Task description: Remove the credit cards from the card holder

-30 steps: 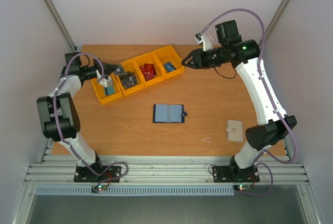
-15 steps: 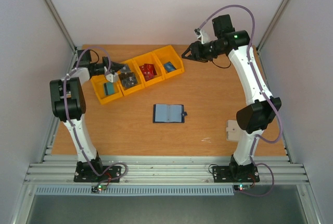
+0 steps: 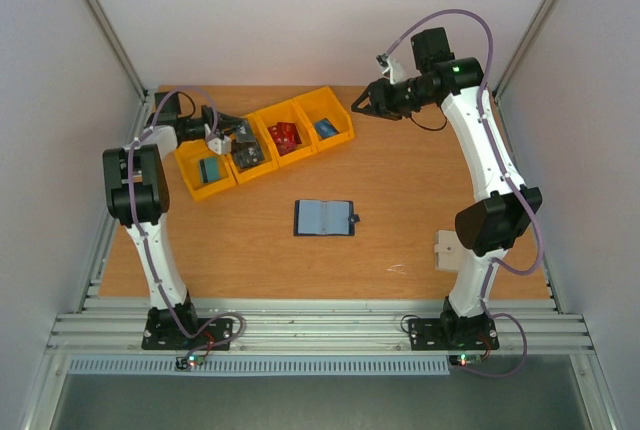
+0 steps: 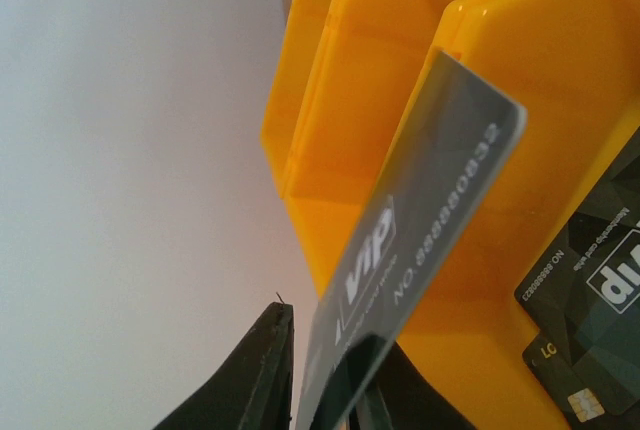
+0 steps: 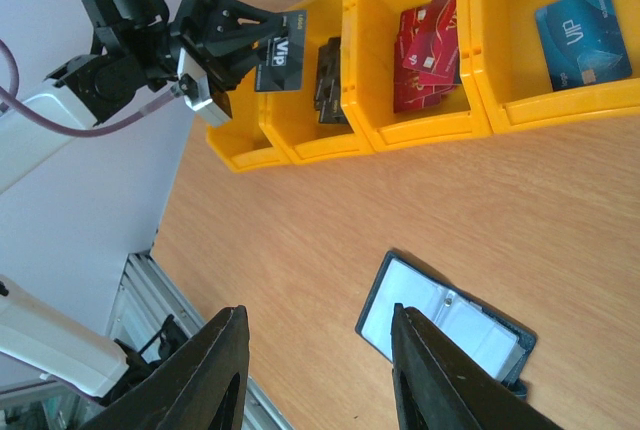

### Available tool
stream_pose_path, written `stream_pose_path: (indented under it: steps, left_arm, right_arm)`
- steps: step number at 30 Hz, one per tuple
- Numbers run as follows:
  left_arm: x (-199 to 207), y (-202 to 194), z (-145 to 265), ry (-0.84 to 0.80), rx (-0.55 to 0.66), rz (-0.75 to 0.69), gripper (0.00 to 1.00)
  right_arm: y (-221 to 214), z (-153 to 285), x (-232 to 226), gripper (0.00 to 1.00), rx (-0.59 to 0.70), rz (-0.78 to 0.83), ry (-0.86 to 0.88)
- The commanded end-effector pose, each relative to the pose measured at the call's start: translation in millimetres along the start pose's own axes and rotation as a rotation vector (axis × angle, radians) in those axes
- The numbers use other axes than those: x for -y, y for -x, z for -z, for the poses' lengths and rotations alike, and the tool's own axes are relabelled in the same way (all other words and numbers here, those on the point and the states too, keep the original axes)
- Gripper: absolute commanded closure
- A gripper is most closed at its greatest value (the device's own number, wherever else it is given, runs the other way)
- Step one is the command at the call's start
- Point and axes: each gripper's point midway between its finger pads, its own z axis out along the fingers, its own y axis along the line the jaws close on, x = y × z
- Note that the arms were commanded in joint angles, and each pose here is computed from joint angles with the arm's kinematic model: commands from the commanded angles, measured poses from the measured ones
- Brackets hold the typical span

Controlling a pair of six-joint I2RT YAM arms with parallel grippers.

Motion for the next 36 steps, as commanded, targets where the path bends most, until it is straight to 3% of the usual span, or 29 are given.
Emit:
stream_pose_path:
  steps: [1, 12, 25, 28, 31, 32, 33, 36]
  left_arm:
    - [-4.9, 0.5, -3.4, 0.032, 0.023, -0.637, 0.8]
    - [-7.4, -6.5, -3.6, 0.012, -0.004, -0.65, 0.57]
    - [-23.4, 7.2, 1.5, 0.033, -0.007, -0.69, 0.52]
    - [-50.7, 15.1, 3.9, 0.101, -0.058, -0.797, 0.49]
    - [-102.9, 30.0, 6.7, 0.276, -0.155, -0.721, 0.44]
    - [-119.6, 38.4, 9.5, 0.346, -0.161, -0.601, 0.42]
    - [-135.6, 50.1, 15.1, 0.406, -0.173, -0.587, 0.39]
    - [-152.3, 88.8, 30.4, 0.474, -0.151, -0.48, 0.35]
  right_arm:
    - [4.2, 11.0, -9.8, 0.6, 0.022, 0.03, 0.016]
    - [1.6, 16.6, -14.9, 0.6, 0.027, 0.048, 0.019]
    - [-0.4, 22.2, -21.1, 0.6, 0.037, 0.059, 0.029]
    - [1.6, 28.2, -24.4, 0.6, 0.061, 0.078, 0.019]
    - [3.3, 36.5, -24.4, 0.59, 0.101, 0.1, -0.019]
    - [3.4, 39.8, -23.9, 0.59, 0.118, 0.108, -0.036]
    - [3.6, 43.0, -22.2, 0.58, 0.137, 0.114, -0.056]
    - [4.4, 58.7, -15.6, 0.55, 0.221, 0.122, -0.12]
